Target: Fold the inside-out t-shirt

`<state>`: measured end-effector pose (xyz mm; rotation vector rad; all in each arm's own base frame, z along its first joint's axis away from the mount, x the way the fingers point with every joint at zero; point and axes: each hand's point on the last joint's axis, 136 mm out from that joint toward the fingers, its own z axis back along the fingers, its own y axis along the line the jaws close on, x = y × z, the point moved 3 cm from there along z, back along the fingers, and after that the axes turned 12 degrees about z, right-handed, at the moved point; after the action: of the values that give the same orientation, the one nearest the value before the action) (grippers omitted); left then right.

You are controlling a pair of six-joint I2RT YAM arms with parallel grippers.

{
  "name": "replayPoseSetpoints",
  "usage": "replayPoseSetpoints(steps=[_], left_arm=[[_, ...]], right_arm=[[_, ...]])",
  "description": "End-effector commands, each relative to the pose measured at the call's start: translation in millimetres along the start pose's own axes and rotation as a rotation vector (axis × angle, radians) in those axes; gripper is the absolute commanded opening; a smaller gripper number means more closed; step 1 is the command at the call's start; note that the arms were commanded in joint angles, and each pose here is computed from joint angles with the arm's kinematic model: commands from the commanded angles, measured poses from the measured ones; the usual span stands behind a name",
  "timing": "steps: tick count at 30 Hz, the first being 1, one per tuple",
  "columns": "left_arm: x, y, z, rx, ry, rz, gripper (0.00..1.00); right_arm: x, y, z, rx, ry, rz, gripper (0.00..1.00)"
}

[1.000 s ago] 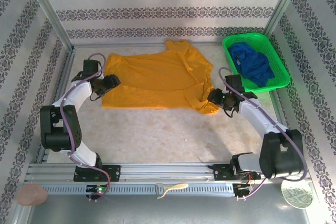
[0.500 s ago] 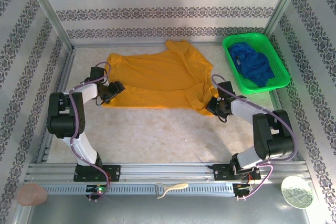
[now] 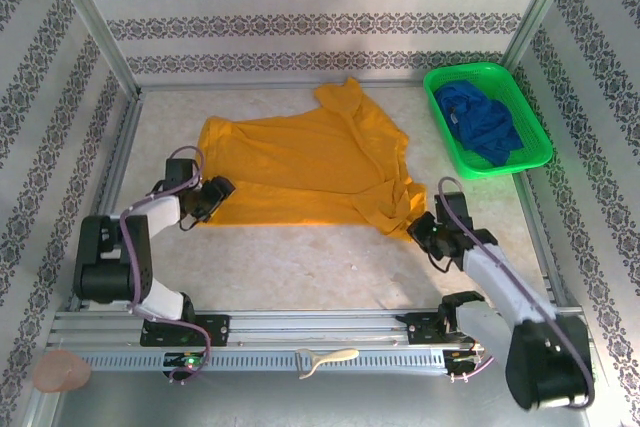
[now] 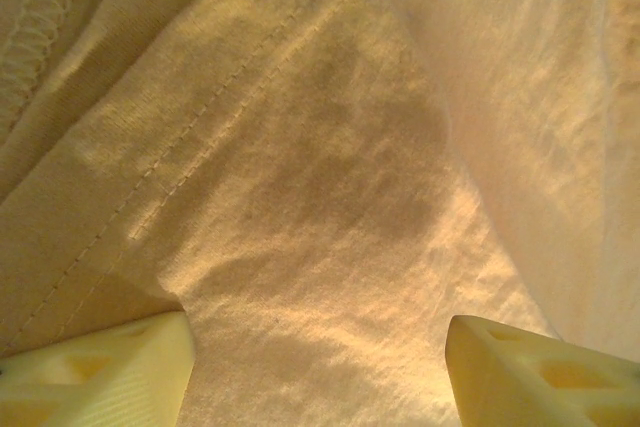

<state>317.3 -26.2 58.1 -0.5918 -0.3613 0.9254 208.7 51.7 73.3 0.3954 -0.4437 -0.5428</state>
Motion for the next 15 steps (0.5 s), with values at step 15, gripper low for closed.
replayPoseSetpoints(steps=[15], left_arm=[[1.6, -13.2, 15.0, 0.007, 0.019, -0.04, 0.7]], right_arm=[[78.2, 110.1, -14.2, 0.11, 0.11, 0.481, 0.35]])
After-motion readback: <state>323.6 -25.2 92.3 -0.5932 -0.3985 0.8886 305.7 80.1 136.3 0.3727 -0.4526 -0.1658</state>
